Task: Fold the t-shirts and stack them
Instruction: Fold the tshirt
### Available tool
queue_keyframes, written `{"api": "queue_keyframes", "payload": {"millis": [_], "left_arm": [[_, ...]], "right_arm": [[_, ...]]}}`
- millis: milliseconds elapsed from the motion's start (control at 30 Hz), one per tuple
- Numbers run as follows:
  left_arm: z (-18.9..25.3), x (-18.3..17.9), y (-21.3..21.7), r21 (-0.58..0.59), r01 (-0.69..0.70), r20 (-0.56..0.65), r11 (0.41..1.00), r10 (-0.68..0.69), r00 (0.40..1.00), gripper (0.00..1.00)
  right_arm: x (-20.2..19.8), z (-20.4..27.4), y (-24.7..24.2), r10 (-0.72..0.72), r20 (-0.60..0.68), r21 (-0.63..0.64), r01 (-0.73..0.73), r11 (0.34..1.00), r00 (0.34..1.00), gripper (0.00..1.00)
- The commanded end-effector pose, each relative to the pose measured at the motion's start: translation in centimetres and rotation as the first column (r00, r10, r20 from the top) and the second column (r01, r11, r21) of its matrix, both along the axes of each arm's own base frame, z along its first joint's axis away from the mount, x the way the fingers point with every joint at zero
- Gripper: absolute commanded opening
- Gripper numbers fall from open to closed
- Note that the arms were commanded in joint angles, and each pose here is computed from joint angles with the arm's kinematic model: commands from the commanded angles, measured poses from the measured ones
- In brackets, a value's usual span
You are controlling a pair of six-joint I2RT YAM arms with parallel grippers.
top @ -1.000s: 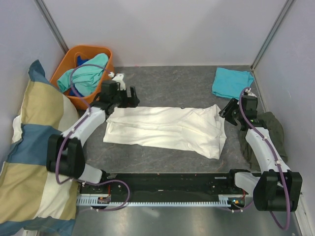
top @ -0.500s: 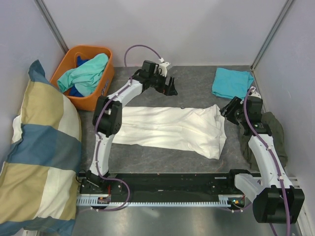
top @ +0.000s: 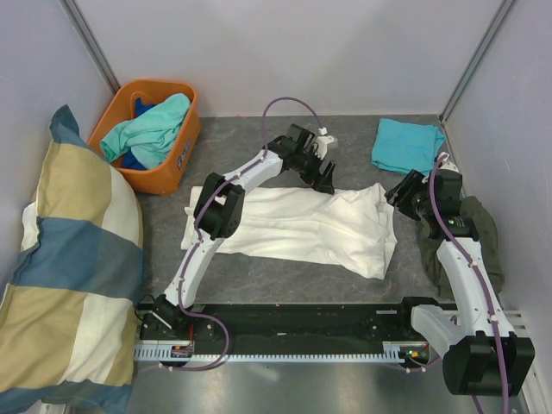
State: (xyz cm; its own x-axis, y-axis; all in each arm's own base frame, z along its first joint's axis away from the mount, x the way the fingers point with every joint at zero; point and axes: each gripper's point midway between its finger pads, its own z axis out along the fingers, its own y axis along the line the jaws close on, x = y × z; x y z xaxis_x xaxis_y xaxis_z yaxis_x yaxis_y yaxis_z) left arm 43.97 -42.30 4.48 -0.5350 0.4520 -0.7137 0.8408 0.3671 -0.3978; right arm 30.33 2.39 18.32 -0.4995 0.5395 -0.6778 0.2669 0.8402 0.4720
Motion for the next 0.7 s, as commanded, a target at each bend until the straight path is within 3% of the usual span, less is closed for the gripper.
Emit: {"api": "queue_keyframes", "payload": {"millis": [0,267,533,667], "left_arm": [[0.4,-1.3,-1.8,0.014,0.073,0.057,0.997,-0.073,0.996,0.93],[-0.1,-2.7,-2.8,0.044,0.116,0.072,0.992,-0.118,0.99,0.75],[-0.7,-3.4,-2.6,0.073,0.122,0.062,0.99,-0.126,0.99,0.04],[-0.5,-2.6,-2.6,0.077,0.087,0.065,0.993,-0.092,0.994,0.02]], "right_arm": [[0.2,2.0,0.1,0.014,0.046,-0.008,-0.013,1.0,0.999,0.58],[0.1,2.0,0.1,0.013,0.046,-0.007,-0.012,1.0,0.999,0.59],[0.0,1.5,0.0,0.008,0.035,-0.013,-0.008,1.0,0.999,0.61],[-0.1,1.2,-0.1,0.007,0.027,-0.017,-0.007,1.0,1.0,0.61]]}}
